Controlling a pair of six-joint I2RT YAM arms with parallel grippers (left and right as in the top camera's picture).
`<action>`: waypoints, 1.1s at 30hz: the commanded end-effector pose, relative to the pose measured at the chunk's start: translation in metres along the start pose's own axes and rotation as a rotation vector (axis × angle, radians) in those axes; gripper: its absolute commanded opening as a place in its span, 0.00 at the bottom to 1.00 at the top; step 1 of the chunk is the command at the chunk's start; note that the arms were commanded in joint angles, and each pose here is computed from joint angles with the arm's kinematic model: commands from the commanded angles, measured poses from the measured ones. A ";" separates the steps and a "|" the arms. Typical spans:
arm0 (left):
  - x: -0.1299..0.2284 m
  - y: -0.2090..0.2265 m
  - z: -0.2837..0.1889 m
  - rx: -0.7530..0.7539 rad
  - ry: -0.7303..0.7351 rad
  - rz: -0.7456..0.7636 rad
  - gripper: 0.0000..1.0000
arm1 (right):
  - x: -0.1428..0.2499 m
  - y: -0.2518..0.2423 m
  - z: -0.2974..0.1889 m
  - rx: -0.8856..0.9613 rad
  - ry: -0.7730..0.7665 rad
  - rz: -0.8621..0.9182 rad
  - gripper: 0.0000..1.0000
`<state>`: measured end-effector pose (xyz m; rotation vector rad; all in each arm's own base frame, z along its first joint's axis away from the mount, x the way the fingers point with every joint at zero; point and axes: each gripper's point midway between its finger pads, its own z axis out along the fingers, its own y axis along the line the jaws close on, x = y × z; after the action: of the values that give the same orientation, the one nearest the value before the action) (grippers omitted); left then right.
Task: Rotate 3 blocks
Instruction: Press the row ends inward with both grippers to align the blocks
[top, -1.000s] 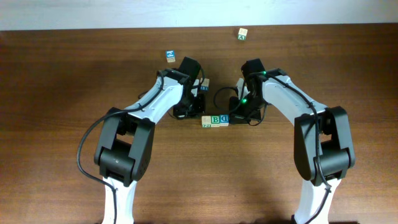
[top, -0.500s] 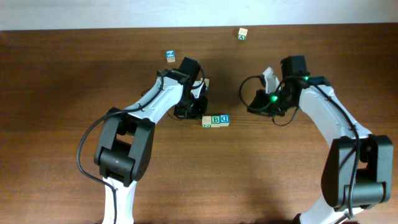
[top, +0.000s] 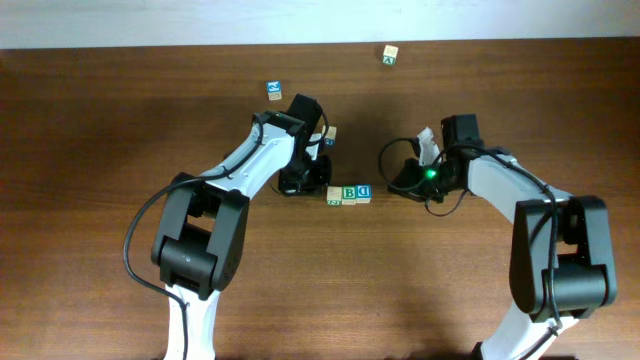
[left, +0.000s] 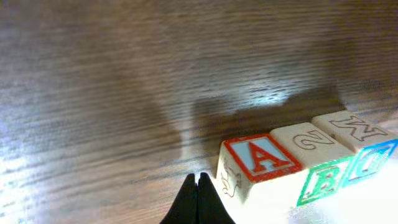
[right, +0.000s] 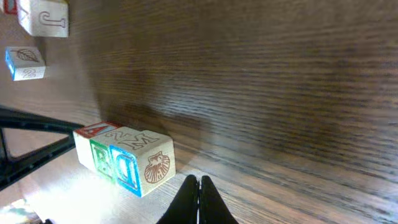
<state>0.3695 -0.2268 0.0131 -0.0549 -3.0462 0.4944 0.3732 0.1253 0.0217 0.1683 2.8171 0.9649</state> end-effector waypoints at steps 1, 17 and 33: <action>0.013 -0.005 0.008 -0.022 0.038 -0.057 0.00 | 0.007 -0.001 0.010 0.036 0.016 0.035 0.05; 0.005 -0.019 -0.001 0.172 0.045 0.140 0.00 | 0.011 0.013 0.012 -0.038 0.036 -0.091 0.04; 0.009 -0.013 0.003 0.090 0.051 0.041 0.00 | 0.013 0.020 0.022 -0.038 0.041 -0.089 0.04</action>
<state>0.3616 -0.2394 0.0201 -0.1378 -2.9737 0.6480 0.3708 0.1525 0.0207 0.0117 2.7970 1.0031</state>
